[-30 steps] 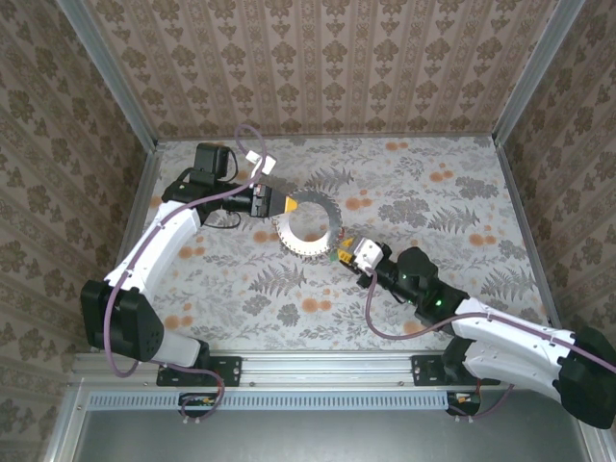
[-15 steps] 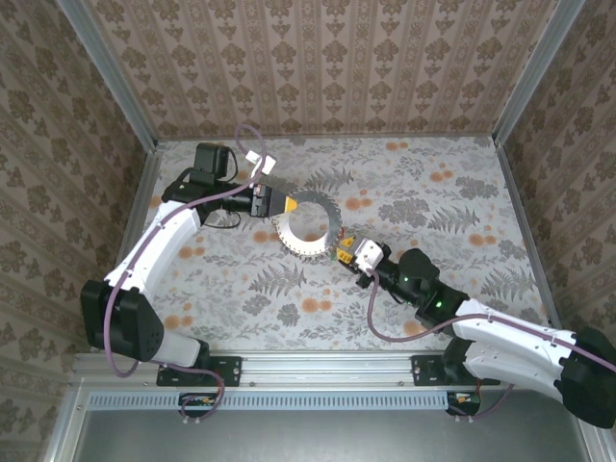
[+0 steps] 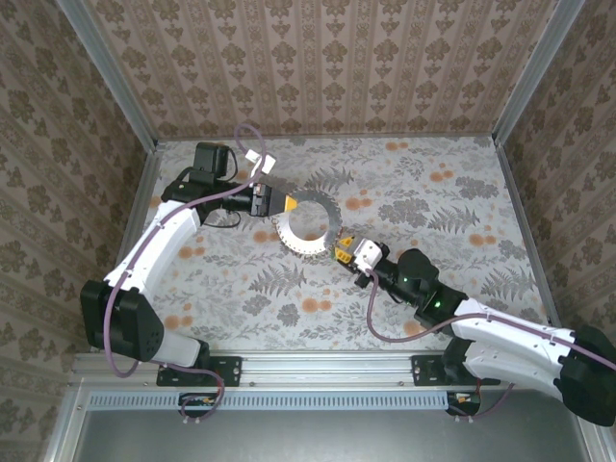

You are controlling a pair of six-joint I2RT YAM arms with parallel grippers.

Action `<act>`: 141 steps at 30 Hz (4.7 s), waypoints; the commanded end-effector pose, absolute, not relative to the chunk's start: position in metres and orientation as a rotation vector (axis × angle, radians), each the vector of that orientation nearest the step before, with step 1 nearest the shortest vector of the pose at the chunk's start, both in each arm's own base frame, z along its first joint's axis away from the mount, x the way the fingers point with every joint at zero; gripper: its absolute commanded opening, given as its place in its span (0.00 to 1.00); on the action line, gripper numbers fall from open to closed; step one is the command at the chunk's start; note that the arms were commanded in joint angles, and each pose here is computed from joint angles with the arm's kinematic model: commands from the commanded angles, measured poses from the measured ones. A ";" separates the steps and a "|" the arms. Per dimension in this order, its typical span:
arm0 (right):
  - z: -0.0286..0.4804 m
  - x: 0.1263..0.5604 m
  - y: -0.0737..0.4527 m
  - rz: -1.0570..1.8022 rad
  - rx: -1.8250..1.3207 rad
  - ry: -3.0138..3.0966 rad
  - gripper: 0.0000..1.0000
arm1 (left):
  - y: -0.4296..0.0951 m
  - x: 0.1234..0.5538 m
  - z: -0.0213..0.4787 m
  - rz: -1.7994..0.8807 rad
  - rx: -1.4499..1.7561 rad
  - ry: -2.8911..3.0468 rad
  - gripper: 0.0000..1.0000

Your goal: Put the keys on the keyring

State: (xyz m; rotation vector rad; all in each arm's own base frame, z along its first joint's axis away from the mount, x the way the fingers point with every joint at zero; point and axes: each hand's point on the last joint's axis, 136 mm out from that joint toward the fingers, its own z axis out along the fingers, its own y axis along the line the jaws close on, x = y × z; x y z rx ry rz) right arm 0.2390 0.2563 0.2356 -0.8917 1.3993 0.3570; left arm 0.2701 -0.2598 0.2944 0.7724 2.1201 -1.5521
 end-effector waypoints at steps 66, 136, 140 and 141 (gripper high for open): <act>0.254 0.254 0.242 0.336 -0.731 1.399 0.00 | -0.255 0.283 0.281 -1.555 0.659 2.162 0.09; 0.176 0.236 0.281 0.849 -1.249 1.790 0.00 | -0.277 0.219 0.184 -0.787 1.183 1.705 0.58; 0.174 0.228 0.280 0.811 -1.312 1.734 0.00 | -0.276 0.220 0.179 -0.746 1.238 1.705 0.57; 0.173 0.227 0.280 0.804 -1.323 1.722 0.00 | -0.277 0.221 0.178 -0.744 1.251 1.706 0.57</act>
